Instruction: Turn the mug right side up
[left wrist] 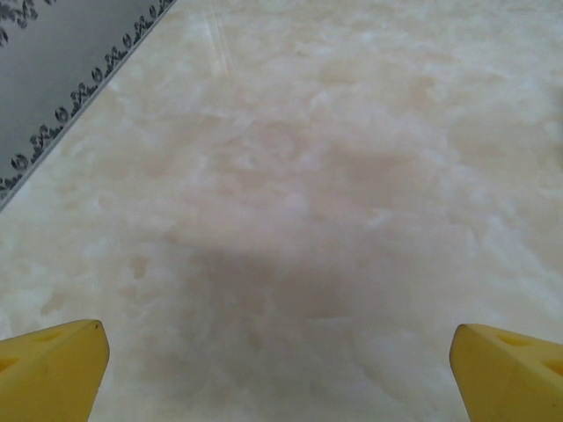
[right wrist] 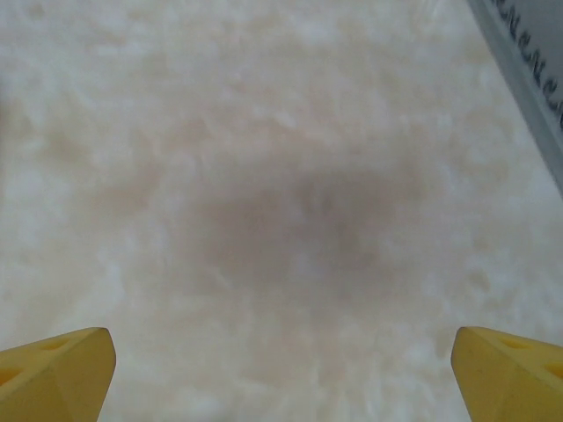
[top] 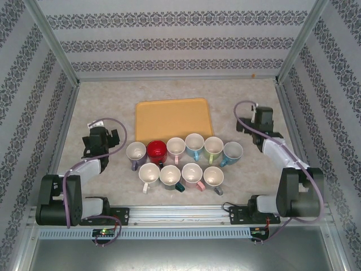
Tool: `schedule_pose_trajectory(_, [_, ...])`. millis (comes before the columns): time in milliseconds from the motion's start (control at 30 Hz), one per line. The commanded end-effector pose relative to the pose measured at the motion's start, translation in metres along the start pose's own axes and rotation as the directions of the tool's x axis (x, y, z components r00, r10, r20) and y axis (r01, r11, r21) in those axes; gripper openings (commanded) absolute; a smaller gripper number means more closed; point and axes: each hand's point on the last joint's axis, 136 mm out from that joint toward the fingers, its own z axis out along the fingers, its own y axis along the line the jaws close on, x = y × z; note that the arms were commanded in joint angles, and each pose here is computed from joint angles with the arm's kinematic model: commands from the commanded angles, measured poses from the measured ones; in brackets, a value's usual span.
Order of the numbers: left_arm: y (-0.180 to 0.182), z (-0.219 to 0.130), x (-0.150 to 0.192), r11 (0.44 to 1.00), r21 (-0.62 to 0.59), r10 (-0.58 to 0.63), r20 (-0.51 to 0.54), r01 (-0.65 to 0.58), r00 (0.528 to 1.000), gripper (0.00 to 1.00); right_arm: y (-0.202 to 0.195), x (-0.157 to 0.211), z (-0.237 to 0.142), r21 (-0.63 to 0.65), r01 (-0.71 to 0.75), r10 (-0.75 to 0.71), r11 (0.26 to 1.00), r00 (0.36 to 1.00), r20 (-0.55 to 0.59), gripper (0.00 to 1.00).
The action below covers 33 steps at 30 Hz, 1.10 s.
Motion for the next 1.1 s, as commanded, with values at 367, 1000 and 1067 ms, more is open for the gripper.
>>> schedule_pose_trajectory(367, [-0.026, -0.003, -0.029, 0.979, 0.196, -0.113, 0.339, 0.047, 0.934, 1.00, -0.008, -0.021, -0.010, -0.149, -0.106, 0.158, 0.983, 0.903, 0.399, 0.98])
schedule_pose_trajectory(1000, [-0.054, 0.027, -0.025, 0.983, 0.166, 0.034, 0.237, -0.075, 0.971, 1.00, 0.017, -0.003, 0.022, -0.070, -0.012, 0.040, 0.997, 0.915, 0.402, 0.98])
schedule_pose_trajectory(1067, [-0.055, 0.027, -0.024, 0.983, 0.165, 0.035, 0.234, -0.075, 0.972, 1.00, 0.021, -0.012, 0.021, -0.063, 0.002, 0.024, 0.998, 0.911, 0.411, 0.98])
